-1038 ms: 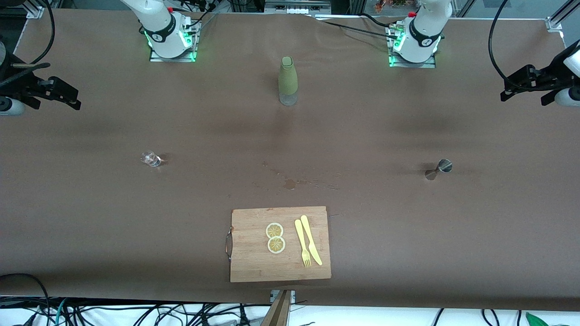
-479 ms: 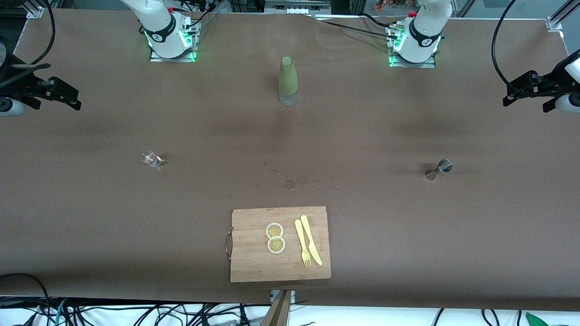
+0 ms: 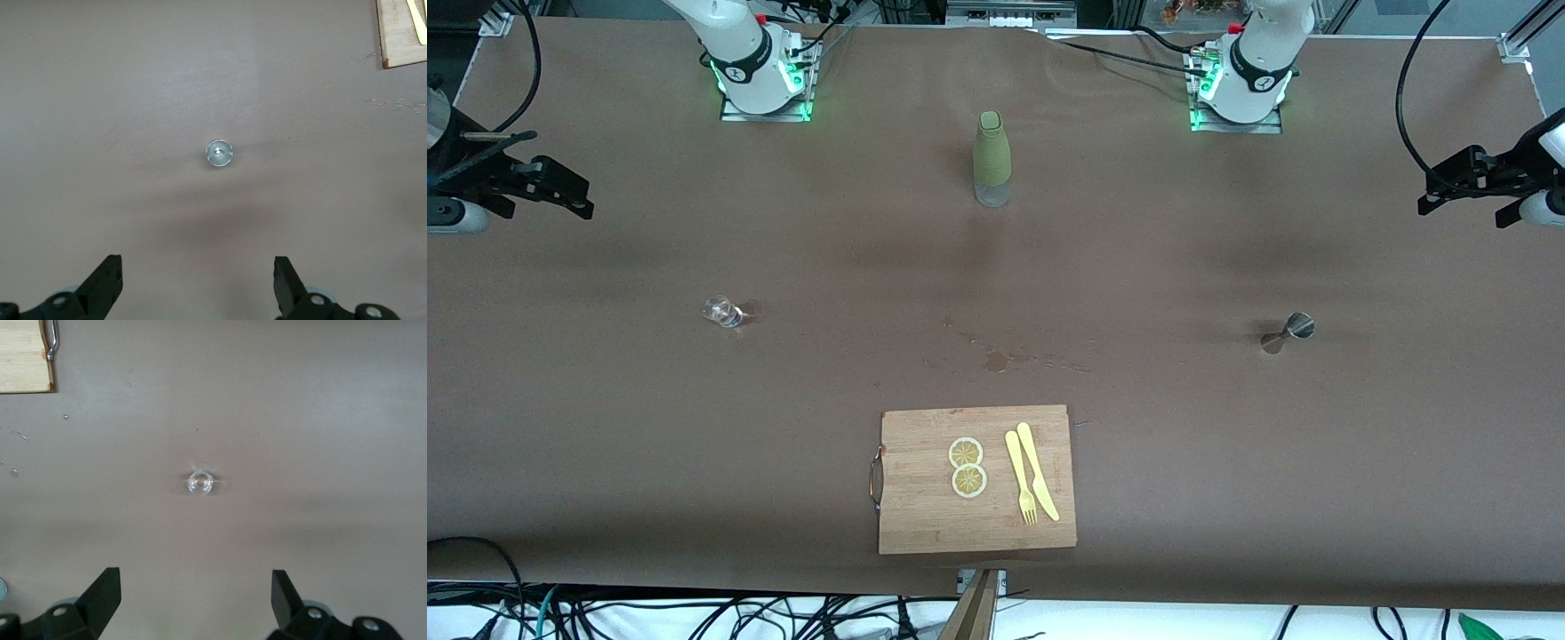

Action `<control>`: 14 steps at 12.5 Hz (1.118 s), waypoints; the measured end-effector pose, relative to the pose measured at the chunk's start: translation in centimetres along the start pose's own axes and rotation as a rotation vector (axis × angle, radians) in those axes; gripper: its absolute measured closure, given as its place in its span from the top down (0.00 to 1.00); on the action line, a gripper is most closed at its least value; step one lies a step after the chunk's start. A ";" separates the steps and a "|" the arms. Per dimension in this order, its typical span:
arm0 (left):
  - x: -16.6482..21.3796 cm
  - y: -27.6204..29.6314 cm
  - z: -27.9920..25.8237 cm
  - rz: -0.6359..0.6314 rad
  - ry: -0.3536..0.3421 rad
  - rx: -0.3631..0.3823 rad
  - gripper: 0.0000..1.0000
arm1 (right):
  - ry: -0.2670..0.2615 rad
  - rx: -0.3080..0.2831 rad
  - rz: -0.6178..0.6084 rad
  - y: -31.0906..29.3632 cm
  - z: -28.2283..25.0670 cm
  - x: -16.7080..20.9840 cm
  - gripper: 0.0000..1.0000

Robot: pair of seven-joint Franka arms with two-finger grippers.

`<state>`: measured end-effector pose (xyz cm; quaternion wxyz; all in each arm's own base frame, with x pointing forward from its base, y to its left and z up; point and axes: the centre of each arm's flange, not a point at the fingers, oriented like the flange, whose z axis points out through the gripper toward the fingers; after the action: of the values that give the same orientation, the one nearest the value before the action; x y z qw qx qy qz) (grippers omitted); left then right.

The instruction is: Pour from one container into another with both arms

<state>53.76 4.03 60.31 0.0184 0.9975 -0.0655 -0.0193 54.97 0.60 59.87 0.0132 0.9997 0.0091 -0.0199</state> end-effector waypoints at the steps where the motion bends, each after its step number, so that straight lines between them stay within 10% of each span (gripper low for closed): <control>1: 0.0 -0.1 0.1 0.003 0.001 0.000 1.00 | -0.012 0.000 -0.003 -0.1 0.4 0.1 1.00; 14: 0.3 -11.3 6.2 0.349 0.146 -0.135 1.00 | -0.152 0.080 -0.693 3.7 7.3 2.4 1.00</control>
<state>55.32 14.95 53.70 0.0930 0.9662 -0.2346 0.0520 57.16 -3.22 52.61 -0.0328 0.9327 0.3457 -0.0977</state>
